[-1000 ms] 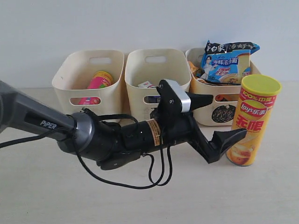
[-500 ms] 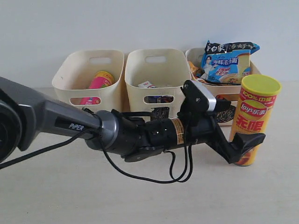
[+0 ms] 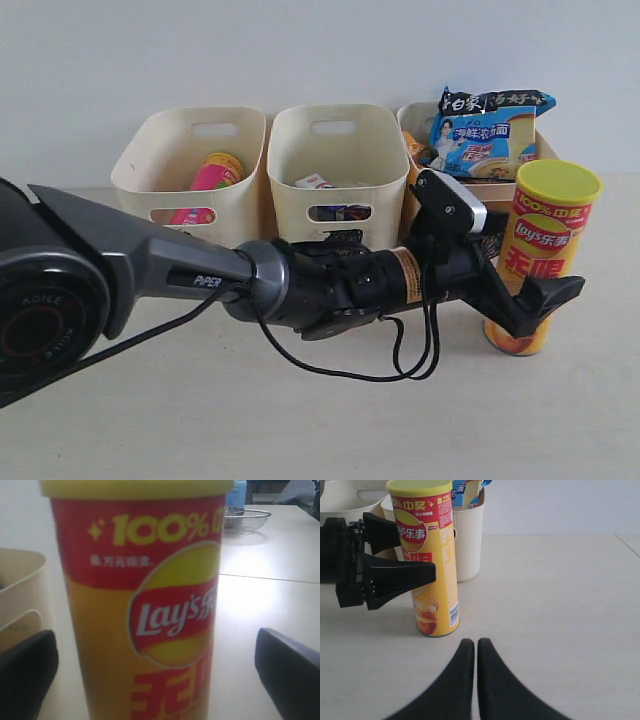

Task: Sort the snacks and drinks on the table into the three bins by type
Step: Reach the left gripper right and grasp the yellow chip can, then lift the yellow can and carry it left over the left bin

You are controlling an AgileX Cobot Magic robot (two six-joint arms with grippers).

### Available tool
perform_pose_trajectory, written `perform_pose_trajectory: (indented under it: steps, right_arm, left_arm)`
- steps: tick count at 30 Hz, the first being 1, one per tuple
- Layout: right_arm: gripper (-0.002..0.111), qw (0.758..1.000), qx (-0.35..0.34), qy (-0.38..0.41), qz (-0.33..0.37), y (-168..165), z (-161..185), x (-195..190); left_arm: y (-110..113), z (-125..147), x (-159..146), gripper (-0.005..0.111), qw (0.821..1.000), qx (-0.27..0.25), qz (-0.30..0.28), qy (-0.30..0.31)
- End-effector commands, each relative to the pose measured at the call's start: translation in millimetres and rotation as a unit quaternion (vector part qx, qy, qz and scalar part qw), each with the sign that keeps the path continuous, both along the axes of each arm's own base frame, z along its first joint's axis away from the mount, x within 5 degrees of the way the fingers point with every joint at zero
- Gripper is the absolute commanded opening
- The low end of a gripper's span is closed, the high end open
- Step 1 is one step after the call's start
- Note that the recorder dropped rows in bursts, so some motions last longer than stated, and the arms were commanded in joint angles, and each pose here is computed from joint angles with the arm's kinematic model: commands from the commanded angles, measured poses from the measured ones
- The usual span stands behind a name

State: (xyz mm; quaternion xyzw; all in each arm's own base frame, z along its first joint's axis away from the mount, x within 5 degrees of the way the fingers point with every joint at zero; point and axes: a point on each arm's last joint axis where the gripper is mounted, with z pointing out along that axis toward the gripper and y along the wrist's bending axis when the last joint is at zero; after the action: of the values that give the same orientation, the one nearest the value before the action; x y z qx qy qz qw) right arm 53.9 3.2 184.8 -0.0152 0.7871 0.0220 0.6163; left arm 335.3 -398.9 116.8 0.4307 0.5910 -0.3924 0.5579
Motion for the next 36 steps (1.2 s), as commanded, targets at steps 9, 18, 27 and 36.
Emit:
perform_pose_trajectory:
  steps: [9, 18, 27, 36]
  right_arm:
    - [0.0, 1.0, -0.003, -0.004, -0.004, -0.6, -0.6, 0.0]
    - [0.0, 1.0, -0.003, -0.004, -0.004, -0.6, -0.6, 0.0]
    - [0.0, 1.0, -0.003, -0.004, -0.004, -0.6, -0.6, 0.0]
    - [0.0, 1.0, -0.003, -0.004, -0.004, -0.6, -0.6, 0.0]
  left_arm:
    - [-17.5, -6.5, 6.8, 0.11, 1.0, -0.009, 0.005, 0.018]
    - [-19.4, -4.1, 11.0, 0.076, 1.0, 0.001, 0.015, 0.016]
    - [-20.4, -4.1, 7.9, 0.004, 1.0, 0.014, -0.005, -0.004]
    - [-24.4, 39.0, -5.9, 0.004, 0.998, 0.062, -0.027, -0.003]
